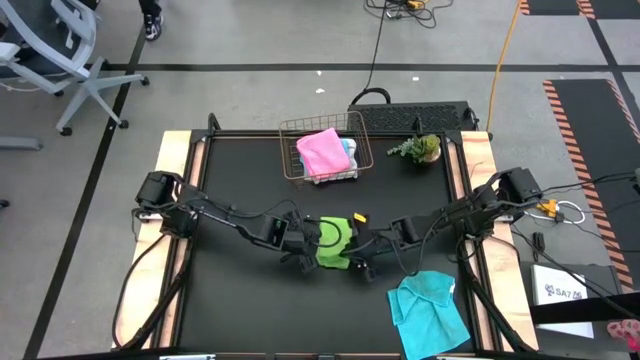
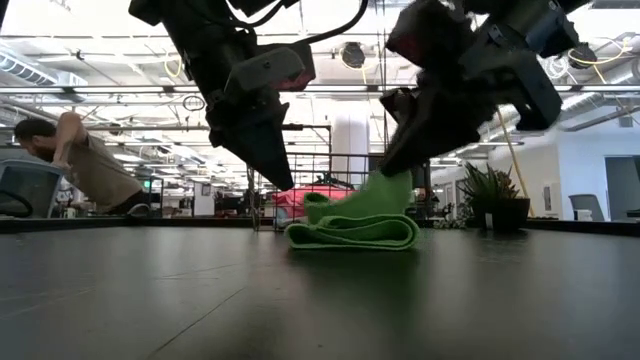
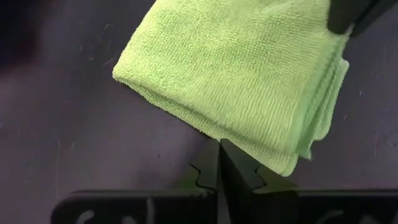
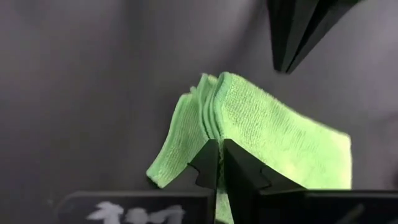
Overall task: Fold microfiber towels
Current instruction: Fold the green microfiber cloth
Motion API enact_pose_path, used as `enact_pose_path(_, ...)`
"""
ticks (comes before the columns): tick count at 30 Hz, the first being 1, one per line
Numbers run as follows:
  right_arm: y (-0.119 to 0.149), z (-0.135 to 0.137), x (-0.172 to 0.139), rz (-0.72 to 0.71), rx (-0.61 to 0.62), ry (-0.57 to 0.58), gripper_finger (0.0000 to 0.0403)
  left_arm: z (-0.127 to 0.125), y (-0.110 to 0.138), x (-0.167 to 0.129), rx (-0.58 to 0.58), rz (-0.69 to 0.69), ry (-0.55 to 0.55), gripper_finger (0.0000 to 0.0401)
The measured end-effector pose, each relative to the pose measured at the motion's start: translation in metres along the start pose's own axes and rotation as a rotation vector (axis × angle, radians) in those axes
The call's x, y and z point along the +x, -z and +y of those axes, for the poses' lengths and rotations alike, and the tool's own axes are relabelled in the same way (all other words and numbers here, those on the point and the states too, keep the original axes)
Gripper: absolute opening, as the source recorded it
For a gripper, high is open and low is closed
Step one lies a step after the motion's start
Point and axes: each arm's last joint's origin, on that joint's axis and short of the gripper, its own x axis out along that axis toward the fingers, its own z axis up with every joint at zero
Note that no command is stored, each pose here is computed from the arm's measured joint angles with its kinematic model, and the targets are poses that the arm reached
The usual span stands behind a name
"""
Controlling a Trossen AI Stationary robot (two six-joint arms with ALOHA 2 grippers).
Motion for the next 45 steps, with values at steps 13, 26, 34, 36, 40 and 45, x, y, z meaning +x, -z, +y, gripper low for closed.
enact_pose_path(13, -0.016, 0.006, 0.002, -0.038, 0.052, -0.093, 0.0004, 0.003, -0.001, 0.001, 0.016, -0.009, -0.021, 0.0021)
enact_pose_path(26, -0.007, 0.016, 0.038, -0.066, 0.170, -0.173, 0.0078, 0.015, -0.008, 0.004, 0.013, 0.002, -0.025, 0.0021)
enact_pose_path(34, -0.022, 0.011, 0.015, -0.140, 0.178, -0.168, 0.0143, 0.015, -0.011, 0.005, 0.003, -0.019, -0.006, 0.0021)
enact_pose_path(36, -0.026, 0.008, 0.005, -0.149, 0.179, -0.159, 0.0149, 0.013, -0.013, 0.005, -0.003, -0.023, 0.031, 0.0021)
enact_pose_path(40, -0.021, 0.001, -0.006, -0.064, 0.159, -0.049, 0.0144, 0.009, -0.018, 0.004, -0.016, -0.059, 0.096, 0.0017)
enact_pose_path(45, -0.014, -0.004, 0.001, -0.014, 0.196, -0.020, 0.0115, 0.001, -0.026, 0.002, -0.032, -0.129, 0.207, 0.0005)
